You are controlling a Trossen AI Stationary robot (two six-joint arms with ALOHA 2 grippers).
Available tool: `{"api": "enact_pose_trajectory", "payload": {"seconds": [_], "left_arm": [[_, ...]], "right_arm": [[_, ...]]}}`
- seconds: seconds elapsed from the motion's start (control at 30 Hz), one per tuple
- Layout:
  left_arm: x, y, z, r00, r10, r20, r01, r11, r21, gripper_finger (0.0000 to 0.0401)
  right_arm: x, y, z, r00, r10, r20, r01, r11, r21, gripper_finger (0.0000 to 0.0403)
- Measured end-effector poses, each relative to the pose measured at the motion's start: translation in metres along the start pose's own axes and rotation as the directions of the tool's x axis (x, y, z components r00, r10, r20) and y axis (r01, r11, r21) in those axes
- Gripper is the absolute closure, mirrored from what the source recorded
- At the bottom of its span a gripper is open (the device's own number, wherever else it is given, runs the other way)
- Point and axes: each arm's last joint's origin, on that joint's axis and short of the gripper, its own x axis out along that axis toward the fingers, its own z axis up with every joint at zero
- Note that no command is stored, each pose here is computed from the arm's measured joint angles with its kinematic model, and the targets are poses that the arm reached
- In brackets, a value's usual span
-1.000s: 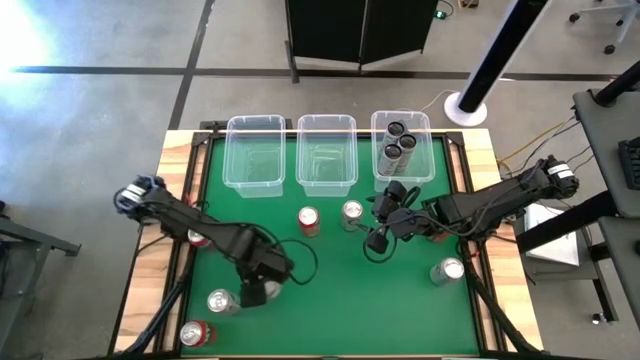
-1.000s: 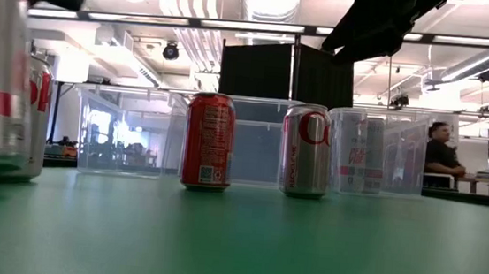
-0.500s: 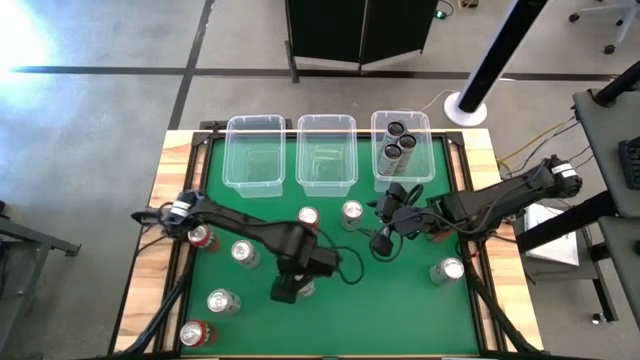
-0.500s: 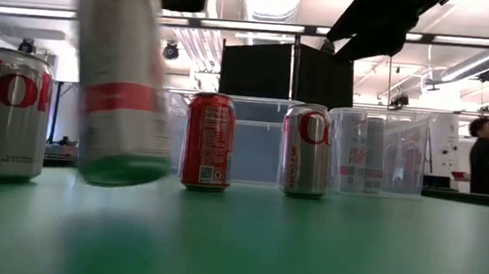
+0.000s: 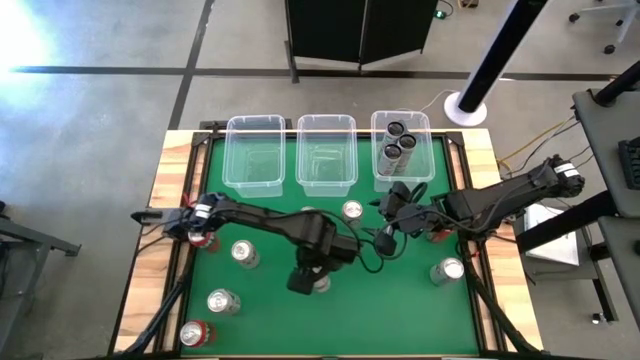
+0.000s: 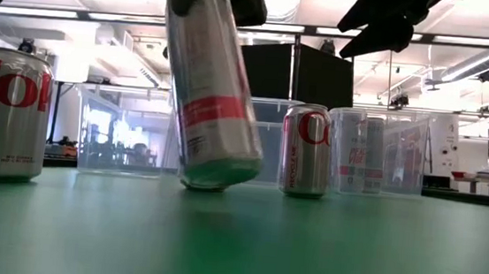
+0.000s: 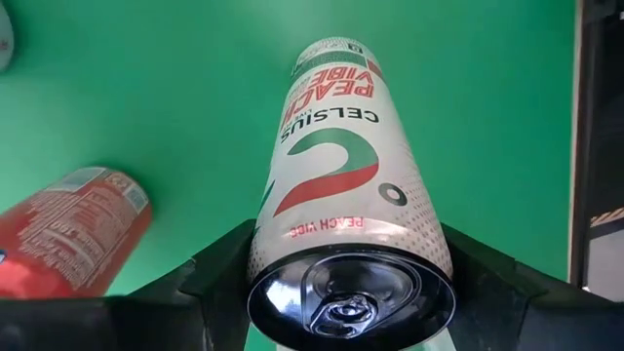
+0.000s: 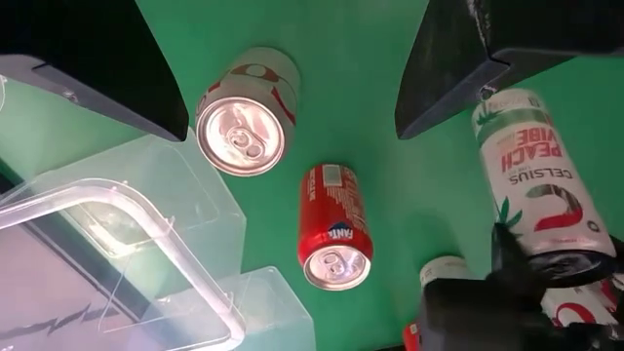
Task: Sort soda cans
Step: Put the white-pink soda can into the right transparent bin
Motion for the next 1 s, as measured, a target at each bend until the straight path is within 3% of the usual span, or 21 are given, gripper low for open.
{"api": "enact_pose_trajectory", "payload": {"seconds": [0.5,1.0], "left_arm": [[0.003,-0.001,-0.002,1.0,0.018,-0.013,-0.02,0.993,-0.119,0.0162],[0.005,-0.003,-0.047,0.991,0.037,-0.125,-0.06,0.981,-0.182,0.0162]], "right_arm": [[0.0,0.0,0.0,1.0,-0.003,-0.001,0.003,1.0,-0.004,0.0042],[0.0,0.0,0.0,1.0,-0.005,0.0,0.005,1.0,0.007,0.0042]]}}
